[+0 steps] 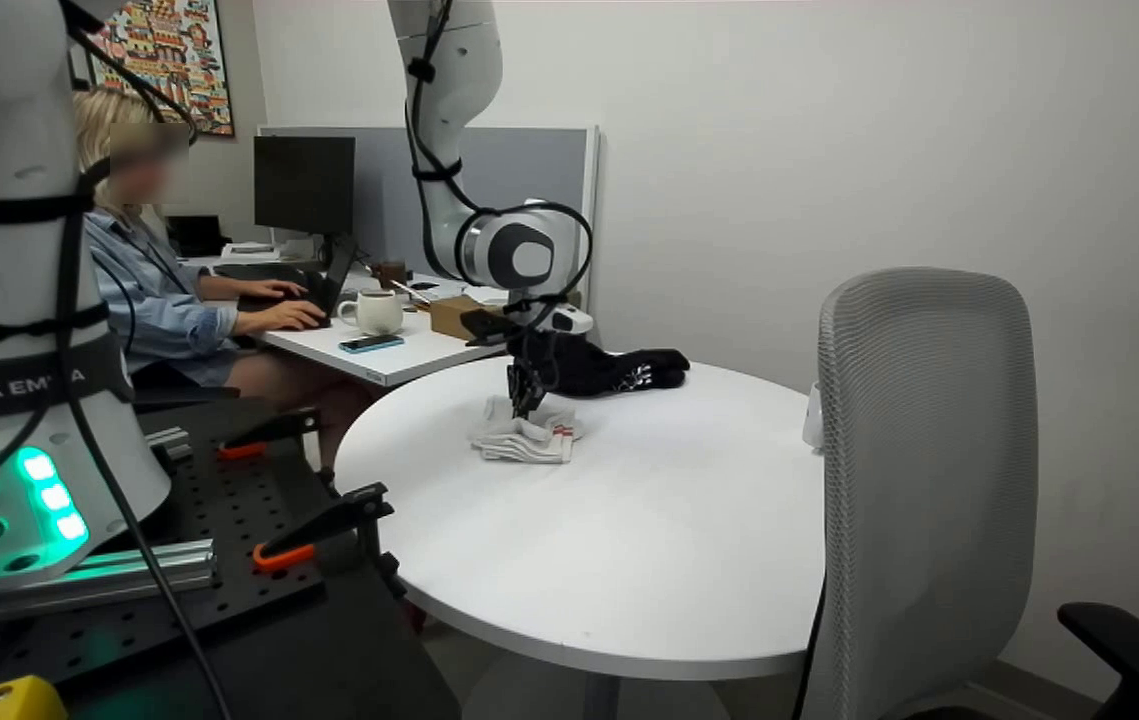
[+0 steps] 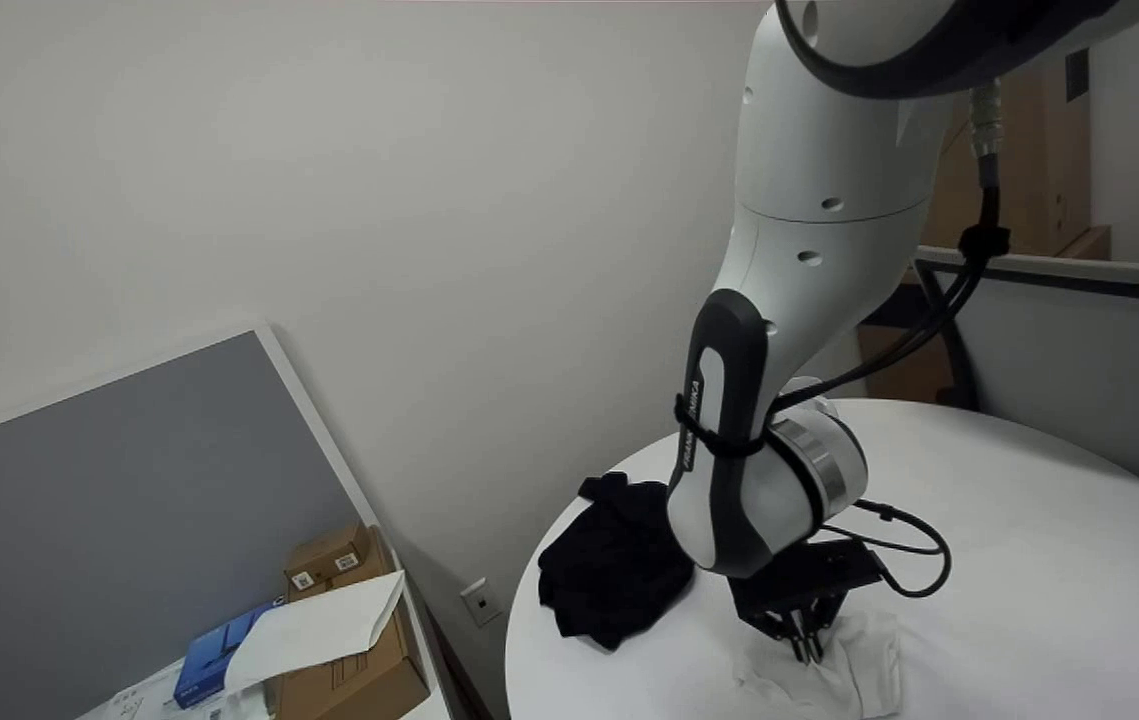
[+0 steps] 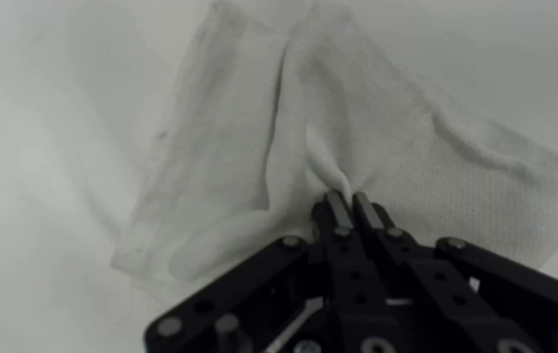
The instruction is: Use the cloth to wipe the table
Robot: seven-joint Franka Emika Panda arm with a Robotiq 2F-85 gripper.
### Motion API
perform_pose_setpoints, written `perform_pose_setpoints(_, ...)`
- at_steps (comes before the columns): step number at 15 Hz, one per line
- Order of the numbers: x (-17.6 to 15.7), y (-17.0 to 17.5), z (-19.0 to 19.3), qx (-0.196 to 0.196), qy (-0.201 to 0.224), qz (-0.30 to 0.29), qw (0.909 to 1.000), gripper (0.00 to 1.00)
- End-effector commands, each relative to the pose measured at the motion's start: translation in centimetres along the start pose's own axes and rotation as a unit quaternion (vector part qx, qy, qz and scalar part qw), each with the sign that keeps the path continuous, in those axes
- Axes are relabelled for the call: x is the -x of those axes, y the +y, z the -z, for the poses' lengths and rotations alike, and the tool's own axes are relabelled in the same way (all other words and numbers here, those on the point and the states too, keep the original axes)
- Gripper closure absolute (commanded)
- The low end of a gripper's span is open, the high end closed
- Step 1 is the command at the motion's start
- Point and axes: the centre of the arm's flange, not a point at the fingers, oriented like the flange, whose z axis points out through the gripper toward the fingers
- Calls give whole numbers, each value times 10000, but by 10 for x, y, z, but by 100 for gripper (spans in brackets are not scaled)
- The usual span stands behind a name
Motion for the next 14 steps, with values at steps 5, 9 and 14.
perform_pose_setpoints(5, 86, 101, -23, 51, -433, -925, 9948, 99)
perform_pose_setpoints(9, 91, 150, -26, 13, -470, -1626, 9856, 99)
perform_pose_setpoints(14, 55, 212, -18, 156, -216, -2275, 9734, 99)
